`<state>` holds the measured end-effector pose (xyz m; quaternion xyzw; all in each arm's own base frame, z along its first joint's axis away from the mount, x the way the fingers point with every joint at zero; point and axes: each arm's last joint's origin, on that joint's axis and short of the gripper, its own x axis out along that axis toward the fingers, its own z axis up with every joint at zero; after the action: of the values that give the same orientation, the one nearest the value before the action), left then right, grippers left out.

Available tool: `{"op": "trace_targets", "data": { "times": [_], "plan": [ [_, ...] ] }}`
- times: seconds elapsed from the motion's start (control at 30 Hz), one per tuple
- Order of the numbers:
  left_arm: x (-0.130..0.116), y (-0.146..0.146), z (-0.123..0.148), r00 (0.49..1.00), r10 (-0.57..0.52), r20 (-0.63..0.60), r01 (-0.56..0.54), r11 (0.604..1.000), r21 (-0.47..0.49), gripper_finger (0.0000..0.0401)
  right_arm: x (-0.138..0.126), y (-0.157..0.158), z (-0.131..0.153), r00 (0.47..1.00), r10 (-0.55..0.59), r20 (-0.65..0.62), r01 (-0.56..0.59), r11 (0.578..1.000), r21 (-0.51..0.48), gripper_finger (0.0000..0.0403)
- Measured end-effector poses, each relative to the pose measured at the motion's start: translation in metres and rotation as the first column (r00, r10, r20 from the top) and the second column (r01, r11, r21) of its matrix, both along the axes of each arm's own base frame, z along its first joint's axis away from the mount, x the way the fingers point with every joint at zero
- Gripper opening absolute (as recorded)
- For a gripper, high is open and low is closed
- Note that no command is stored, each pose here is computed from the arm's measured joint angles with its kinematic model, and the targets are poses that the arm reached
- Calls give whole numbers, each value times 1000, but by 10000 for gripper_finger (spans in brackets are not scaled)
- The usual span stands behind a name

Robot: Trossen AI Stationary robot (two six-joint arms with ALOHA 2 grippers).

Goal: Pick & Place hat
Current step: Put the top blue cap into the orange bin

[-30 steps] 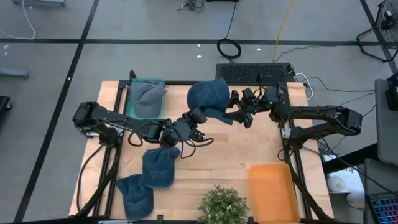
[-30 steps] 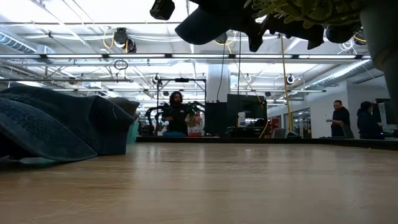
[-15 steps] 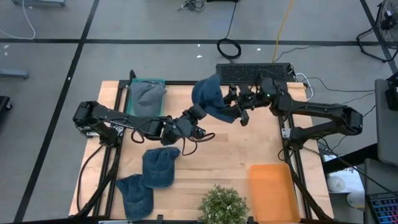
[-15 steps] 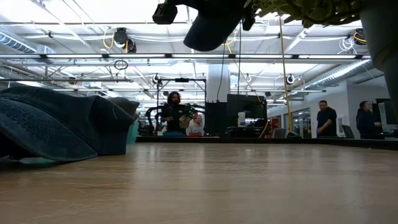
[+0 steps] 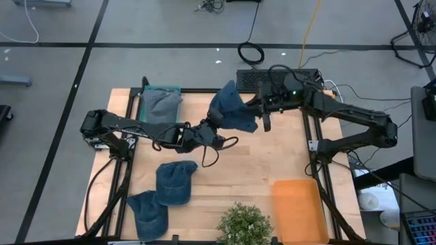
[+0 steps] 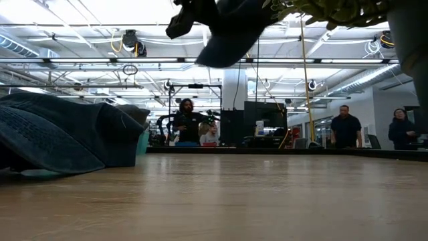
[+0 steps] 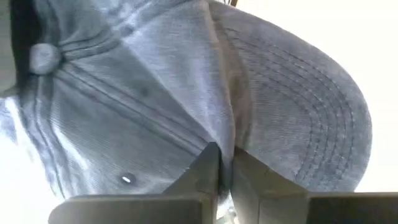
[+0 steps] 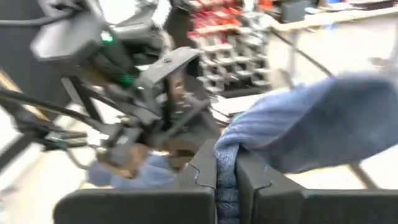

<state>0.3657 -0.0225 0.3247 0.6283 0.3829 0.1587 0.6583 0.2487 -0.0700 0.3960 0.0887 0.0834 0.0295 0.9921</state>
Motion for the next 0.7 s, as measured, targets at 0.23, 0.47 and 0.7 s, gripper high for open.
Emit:
{"op": "trace_targets", "data": {
  "times": [0.23,0.47,0.7],
  "plan": [
    [2,0,-1,994,-19,106,36,986,-165,54,-13,2,23,986,-128,-107,121,990,-68,3],
    [2,-1,-2,971,57,231,23,943,-332,50,-21,4,28,975,-128,-183,121,991,-50,1],
    [2,2,-3,945,148,291,-12,907,-421,39,-26,0,34,957,-147,-250,142,989,-38,1]
  ]
}}
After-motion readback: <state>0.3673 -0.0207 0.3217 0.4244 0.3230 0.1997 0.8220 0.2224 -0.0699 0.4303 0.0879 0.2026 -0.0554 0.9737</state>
